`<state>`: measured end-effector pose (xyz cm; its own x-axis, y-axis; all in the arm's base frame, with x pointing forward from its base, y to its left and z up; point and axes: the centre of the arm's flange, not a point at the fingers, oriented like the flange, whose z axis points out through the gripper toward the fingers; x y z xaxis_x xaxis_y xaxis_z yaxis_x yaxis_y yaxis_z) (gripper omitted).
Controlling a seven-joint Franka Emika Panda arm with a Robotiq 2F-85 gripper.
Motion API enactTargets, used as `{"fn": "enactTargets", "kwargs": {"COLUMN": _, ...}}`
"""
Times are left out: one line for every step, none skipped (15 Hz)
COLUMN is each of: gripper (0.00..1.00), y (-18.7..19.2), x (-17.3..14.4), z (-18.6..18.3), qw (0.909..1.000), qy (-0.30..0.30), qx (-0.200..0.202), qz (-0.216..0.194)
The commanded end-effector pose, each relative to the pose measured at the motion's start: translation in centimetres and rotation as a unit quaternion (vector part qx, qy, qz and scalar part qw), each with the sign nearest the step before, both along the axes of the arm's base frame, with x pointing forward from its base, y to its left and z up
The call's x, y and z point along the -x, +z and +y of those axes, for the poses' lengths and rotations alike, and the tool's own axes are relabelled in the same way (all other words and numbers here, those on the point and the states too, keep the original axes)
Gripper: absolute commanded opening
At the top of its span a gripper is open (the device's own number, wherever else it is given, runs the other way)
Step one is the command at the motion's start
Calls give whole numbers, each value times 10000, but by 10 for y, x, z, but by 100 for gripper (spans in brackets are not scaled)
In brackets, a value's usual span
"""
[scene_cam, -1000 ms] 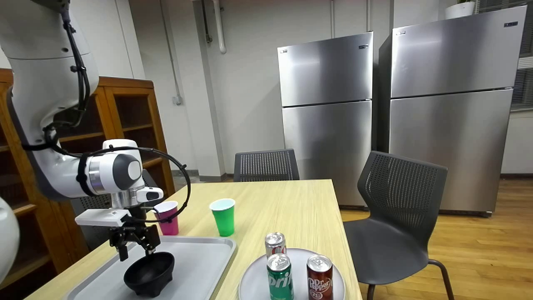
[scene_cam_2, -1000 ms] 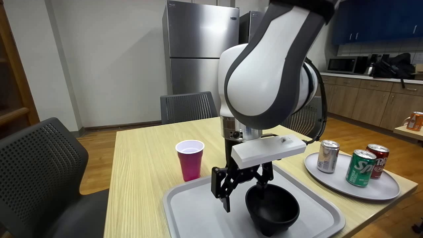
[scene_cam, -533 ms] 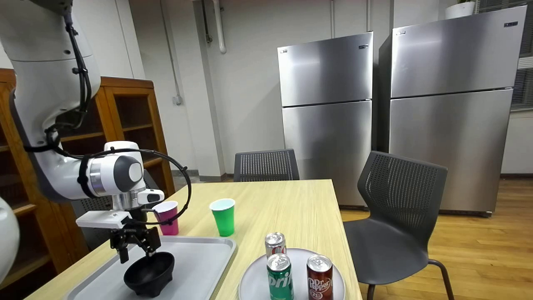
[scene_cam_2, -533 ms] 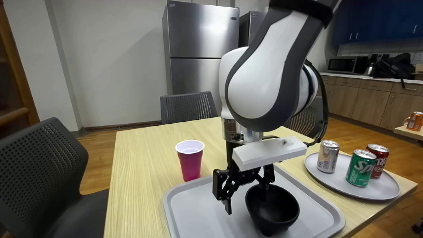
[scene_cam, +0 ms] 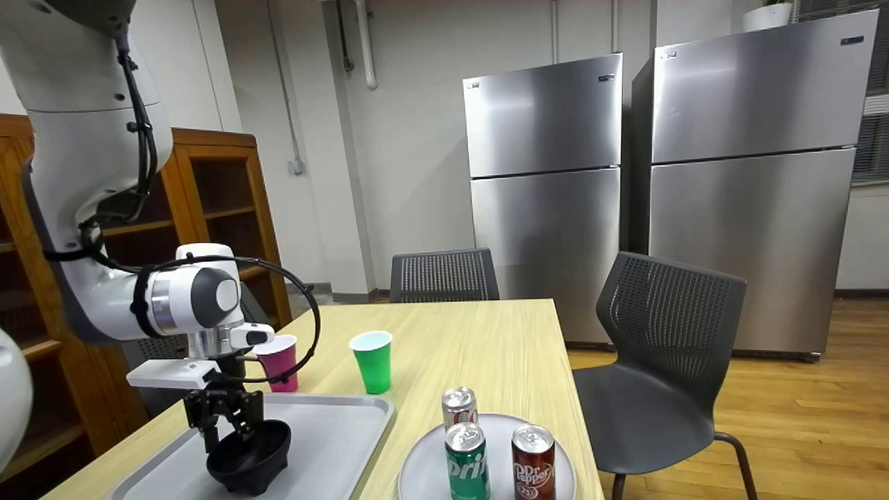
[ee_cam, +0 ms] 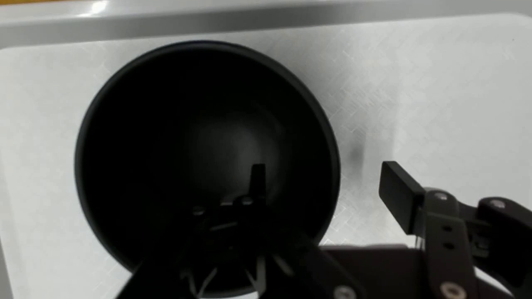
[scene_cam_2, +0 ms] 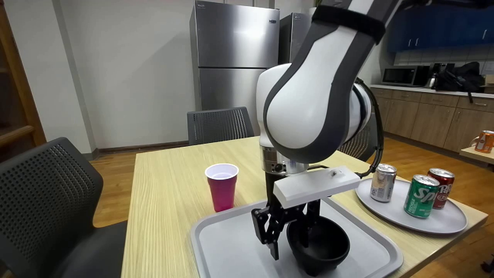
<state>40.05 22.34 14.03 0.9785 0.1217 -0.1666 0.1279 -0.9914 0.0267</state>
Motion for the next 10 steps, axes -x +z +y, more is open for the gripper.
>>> {"fn": "enactTargets", "kwargs": {"gripper": 42, "y": 4, "x": -4, "z": -3, "qw": 10000, "qy": 38, "qx": -35, "qz": -53}}
{"fn": "enactTargets", "kwargs": {"gripper": 34, "y": 3, "x": -4, "z": -4, "qw": 10000, "qy": 22, "qx": -41, "qz": -38}}
{"fn": "enactTargets", "kwargs": {"gripper": 27, "y": 3, "x": -5, "z": -5, "qw": 10000, "qy": 12, "qx": -32, "qz": -33}}
{"fn": "enactTargets", "kwargs": {"gripper": 18, "y": 3, "x": -5, "z": -5, "qw": 10000, "qy": 7, "qx": -29, "qz": -37}}
{"fn": "enactTargets", "kwargs": {"gripper": 12, "y": 3, "x": -5, "z": -5, "qw": 10000, "qy": 9, "qx": -21, "qz": -40}}
{"fn": "enactTargets", "kwargs": {"gripper": 3, "y": 3, "x": -5, "z": -5, "qw": 10000, "qy": 10, "qx": -19, "qz": -38}}
{"fn": "enactTargets", "kwargs": {"gripper": 0, "y": 4, "x": -5, "z": -5, "qw": 10000, "qy": 12, "qx": -1, "qz": -42}}
{"fn": "enactTargets", "kwargs": {"gripper": 1, "y": 8, "x": -7, "z": -5, "qw": 10000, "qy": 34, "qx": -15, "qz": -40}}
{"fn": "enactTargets", "kwargs": {"gripper": 4, "y": 11, "x": -9, "z": -4, "qw": 10000, "qy": 43, "qx": 55, "qz": -60}}
{"fn": "enactTargets", "kwargs": {"gripper": 2, "y": 17, "x": -11, "z": -3, "qw": 9999, "qy": 74, "qx": 117, "qz": -86}}
